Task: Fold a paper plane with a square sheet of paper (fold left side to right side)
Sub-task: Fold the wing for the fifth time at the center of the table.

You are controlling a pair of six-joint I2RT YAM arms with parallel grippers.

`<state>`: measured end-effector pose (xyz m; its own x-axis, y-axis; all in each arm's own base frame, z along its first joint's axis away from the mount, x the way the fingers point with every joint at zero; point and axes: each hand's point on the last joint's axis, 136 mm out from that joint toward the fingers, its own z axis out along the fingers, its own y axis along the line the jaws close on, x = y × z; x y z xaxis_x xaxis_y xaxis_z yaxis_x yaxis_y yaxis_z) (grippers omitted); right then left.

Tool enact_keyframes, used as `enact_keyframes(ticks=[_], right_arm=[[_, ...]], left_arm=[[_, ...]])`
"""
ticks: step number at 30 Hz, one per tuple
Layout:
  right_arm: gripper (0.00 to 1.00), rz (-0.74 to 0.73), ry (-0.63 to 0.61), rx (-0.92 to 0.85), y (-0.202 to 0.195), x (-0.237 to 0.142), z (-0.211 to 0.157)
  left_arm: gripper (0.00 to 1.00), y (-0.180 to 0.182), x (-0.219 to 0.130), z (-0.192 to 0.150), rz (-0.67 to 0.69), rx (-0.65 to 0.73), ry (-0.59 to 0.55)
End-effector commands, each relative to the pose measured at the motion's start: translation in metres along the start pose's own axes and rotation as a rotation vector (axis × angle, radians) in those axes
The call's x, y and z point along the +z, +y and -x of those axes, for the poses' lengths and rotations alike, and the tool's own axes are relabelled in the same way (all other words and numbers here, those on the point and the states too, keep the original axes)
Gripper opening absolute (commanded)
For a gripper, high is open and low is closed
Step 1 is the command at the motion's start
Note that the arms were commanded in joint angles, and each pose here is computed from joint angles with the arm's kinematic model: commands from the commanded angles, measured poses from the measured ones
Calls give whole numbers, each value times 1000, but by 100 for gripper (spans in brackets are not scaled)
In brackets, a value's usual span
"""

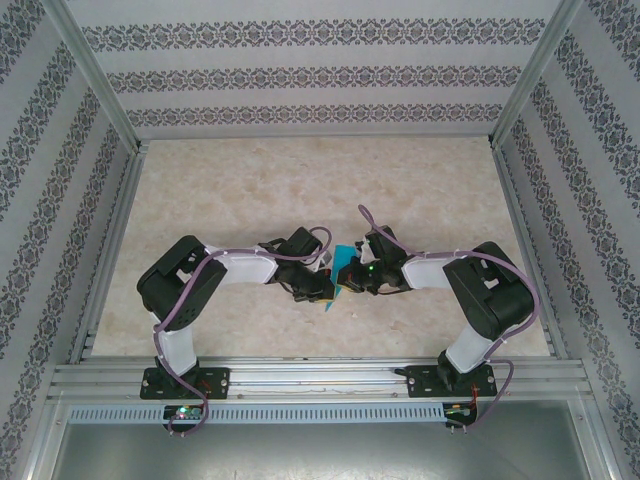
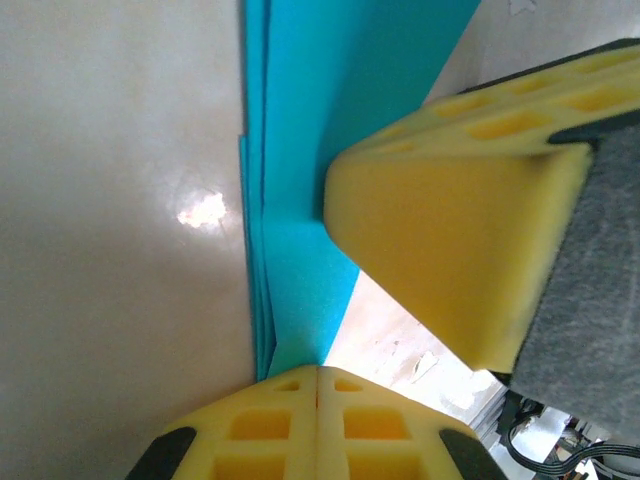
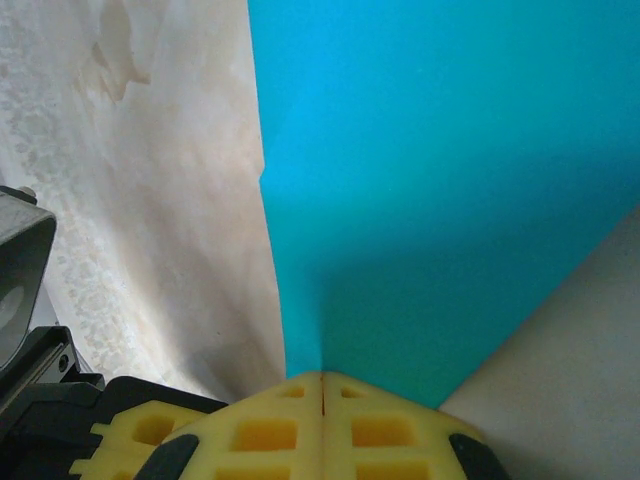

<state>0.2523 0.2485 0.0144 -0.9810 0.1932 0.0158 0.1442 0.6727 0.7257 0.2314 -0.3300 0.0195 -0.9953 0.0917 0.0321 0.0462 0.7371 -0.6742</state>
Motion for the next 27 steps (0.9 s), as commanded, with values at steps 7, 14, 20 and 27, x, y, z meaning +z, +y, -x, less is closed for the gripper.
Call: enact_keyframes(ticks=[7,14,20,27], right_arm=[[0,15,-46,-13,22,-25,17],[0,30,-79,-21,21,-29,42],[0,-34,-75,12,-3,-20,48],[0,-102,-27,86,-40,-7,37]], left_arm=[[0,47,8,-18,115,-44,27],[0,49,9,-20,111,-48,25],[0,32,3,-12,71,-29,4],[0,-17,-16,10,-16,38,-29]])
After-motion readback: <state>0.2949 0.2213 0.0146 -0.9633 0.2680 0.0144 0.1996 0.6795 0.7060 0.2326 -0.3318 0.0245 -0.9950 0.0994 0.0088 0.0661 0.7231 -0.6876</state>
